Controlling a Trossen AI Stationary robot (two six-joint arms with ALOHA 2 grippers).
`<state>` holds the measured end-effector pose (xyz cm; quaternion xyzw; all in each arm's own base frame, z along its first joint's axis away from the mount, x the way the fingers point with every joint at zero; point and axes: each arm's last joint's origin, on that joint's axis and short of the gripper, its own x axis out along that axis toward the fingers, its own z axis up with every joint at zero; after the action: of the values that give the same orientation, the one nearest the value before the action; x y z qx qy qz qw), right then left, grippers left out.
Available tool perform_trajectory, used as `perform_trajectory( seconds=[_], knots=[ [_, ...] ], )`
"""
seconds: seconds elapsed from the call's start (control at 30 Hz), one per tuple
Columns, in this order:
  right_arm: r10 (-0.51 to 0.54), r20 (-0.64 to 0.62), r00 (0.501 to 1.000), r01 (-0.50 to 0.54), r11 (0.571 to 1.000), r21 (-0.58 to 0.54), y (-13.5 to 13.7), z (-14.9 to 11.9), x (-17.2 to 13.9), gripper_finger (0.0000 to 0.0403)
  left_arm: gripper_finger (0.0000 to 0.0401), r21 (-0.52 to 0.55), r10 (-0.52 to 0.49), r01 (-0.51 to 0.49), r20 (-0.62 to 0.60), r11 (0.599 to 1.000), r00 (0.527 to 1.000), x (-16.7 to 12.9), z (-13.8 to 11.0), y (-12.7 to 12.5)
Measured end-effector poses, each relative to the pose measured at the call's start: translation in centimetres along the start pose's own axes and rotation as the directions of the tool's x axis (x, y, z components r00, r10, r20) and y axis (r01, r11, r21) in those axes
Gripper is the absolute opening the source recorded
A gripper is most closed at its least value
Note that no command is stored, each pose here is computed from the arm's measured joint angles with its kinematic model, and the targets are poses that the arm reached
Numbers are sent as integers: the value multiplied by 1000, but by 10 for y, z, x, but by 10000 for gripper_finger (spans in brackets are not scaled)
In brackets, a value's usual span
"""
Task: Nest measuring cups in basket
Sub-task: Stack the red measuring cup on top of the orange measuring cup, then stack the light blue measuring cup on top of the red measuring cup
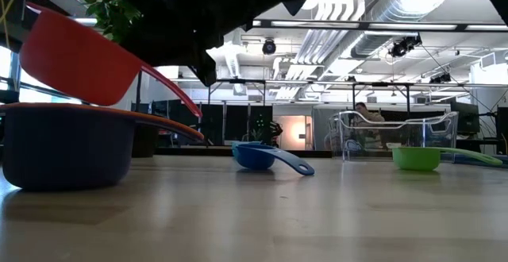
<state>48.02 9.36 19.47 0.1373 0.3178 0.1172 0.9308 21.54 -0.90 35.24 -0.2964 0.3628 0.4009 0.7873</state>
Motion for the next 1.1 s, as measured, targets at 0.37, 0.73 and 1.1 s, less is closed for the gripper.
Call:
perform_trajectory(
  seconds=[0.37,0.73,1.1],
  knots=[
    [-10,4,1000,10,1000,-9,0,0,0,41,74,0,0,0,0,1000,1000,0,0,0],
    [-37,14,999,37,999,14,-4,1,0,98,74,1,0,0,0,1000,1000,0,0,0],
    [33,-4,999,-33,995,92,-19,6,-4,99,74,30,-10,11,-23,999,1000,0,-1,0]
  ],
)
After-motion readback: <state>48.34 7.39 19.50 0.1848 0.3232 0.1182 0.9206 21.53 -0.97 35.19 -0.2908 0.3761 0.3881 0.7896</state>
